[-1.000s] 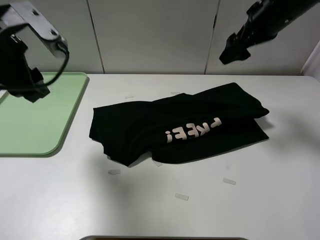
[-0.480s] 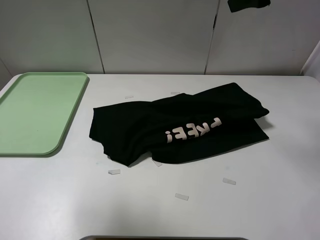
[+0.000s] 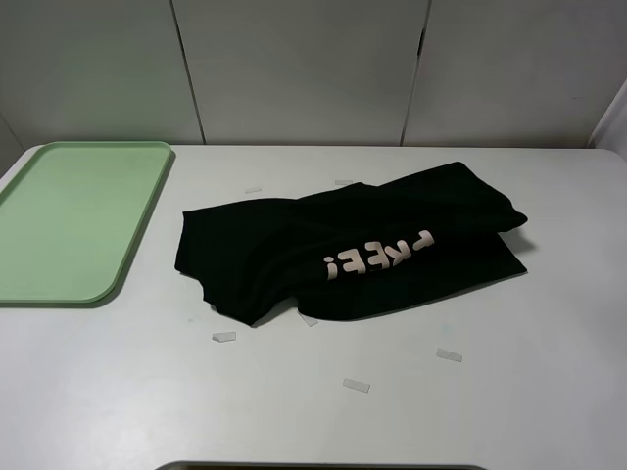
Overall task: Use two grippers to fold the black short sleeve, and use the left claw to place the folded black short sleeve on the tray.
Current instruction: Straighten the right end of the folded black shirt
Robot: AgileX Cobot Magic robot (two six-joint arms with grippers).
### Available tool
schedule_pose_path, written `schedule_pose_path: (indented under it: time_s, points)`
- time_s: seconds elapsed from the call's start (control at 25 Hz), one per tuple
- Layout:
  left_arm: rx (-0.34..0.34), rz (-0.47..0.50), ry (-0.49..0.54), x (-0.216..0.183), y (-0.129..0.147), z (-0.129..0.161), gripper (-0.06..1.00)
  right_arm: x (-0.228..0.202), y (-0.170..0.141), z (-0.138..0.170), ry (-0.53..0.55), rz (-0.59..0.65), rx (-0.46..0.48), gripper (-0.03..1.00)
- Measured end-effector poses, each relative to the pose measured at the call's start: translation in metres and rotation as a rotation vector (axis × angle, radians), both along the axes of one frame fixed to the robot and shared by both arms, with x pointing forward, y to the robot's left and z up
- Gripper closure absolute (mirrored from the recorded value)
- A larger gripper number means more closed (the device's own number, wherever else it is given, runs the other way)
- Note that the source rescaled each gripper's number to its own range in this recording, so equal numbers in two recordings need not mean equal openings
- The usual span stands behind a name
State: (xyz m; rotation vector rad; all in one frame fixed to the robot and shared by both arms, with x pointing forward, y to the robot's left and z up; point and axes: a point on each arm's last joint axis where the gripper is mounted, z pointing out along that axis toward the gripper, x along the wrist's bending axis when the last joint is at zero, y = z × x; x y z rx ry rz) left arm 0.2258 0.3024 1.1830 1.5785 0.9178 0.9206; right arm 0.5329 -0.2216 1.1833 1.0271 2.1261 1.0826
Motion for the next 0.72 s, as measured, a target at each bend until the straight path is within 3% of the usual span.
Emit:
schedule_pose_path:
  time_s: [0.28, 0.56, 0.72]
  points:
    - [-0.039, -0.011, -0.077, -0.036, 0.013, -0.040, -0.06, 0.000, 0.000, 0.000, 0.001, 0.000, 0.001, -0.03]
    - [0.016, -0.016, 0.069, -0.021, 0.006, -0.075, -0.06, 0.000, 0.000, 0.000, 0.002, 0.000, 0.002, -0.03]
    - [0.065, -0.019, 0.201, -0.005, 0.000, -0.106, -0.06, 0.000, 0.000, 0.000, 0.002, 0.000, 0.002, -0.03]
